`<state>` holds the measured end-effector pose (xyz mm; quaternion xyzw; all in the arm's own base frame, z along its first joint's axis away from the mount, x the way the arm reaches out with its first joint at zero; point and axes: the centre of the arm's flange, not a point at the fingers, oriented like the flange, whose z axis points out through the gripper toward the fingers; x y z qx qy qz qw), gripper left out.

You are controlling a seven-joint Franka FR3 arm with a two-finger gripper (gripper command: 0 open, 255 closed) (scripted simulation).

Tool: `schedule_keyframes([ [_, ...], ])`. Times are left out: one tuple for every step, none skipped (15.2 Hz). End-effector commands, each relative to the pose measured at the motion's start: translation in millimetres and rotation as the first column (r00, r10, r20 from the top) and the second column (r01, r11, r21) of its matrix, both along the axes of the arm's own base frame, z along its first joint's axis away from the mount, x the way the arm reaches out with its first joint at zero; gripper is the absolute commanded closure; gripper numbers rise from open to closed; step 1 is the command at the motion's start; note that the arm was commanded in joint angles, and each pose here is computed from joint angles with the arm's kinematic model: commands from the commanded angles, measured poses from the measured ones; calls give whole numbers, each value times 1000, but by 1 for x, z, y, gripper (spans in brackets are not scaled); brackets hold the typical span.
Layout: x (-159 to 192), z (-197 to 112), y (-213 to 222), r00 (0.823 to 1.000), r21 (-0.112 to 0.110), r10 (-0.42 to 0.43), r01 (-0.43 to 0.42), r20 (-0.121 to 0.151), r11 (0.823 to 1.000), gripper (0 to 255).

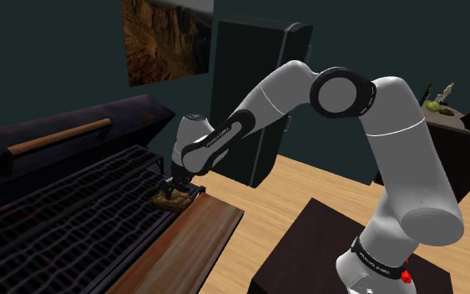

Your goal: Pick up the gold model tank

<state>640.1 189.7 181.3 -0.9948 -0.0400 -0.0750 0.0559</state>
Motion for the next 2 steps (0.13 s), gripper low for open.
schedule_keyframes([
  [1,6,0,1000,0,0,0,1,1000,255],
  [1,6,0,1000,0,0,0,1,1000,255],
])
